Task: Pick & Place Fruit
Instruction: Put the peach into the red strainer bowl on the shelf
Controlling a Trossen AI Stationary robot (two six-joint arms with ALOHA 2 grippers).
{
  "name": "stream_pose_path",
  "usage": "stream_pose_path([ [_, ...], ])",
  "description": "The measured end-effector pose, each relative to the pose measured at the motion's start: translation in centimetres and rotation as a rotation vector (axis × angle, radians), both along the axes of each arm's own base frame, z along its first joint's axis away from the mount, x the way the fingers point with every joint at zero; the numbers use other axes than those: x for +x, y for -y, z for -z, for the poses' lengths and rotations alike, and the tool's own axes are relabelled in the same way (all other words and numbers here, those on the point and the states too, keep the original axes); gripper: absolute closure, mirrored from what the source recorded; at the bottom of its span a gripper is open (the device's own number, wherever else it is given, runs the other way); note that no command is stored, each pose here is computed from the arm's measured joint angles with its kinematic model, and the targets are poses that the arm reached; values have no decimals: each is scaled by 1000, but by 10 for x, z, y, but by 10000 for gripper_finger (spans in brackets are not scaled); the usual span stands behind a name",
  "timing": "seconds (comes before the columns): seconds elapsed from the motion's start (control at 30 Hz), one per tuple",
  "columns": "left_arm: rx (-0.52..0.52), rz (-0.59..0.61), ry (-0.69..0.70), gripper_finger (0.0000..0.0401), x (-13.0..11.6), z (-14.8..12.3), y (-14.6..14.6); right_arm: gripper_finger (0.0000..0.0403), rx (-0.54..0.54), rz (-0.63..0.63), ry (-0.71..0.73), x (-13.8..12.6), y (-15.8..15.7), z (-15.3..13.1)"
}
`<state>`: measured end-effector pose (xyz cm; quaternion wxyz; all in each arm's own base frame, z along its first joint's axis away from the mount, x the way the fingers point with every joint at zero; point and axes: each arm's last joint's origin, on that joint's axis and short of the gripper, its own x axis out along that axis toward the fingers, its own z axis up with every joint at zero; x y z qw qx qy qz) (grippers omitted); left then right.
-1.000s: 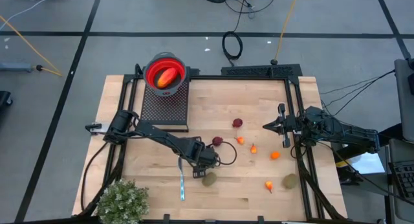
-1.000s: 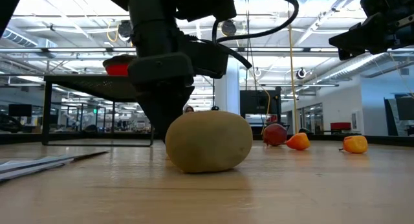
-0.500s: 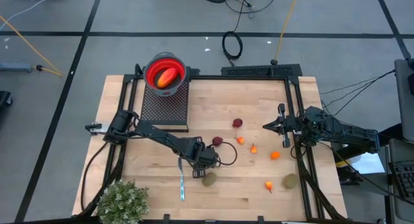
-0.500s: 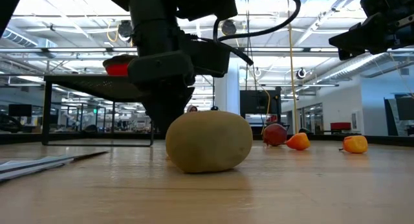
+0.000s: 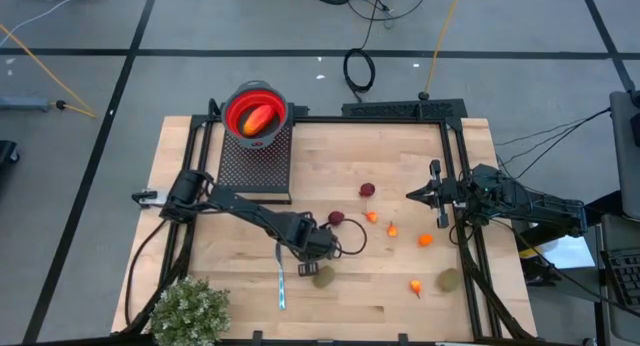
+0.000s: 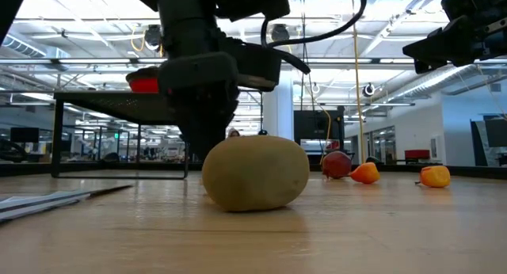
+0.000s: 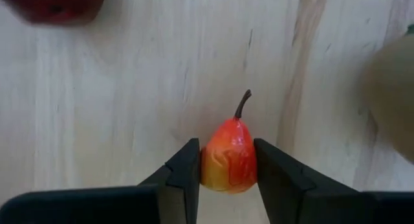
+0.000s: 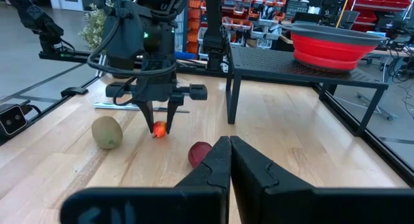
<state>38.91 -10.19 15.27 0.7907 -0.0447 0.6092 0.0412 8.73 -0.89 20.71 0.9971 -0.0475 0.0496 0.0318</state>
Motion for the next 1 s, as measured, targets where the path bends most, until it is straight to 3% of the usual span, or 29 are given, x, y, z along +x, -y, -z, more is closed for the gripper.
stream_pose_path([
  [0.27, -57, -65, 123, 280, -7, -47, -7, 403, 0, 0, 0, 0, 0, 0],
  [0.6, -112, -26, 622, 279, 6, -116, -5, 403, 0, 0, 1, 0, 0, 0],
  [1.0, -222, 70, 1050, 279, 20, -157, 10, 403, 0, -2, 2, 0, 0, 0],
])
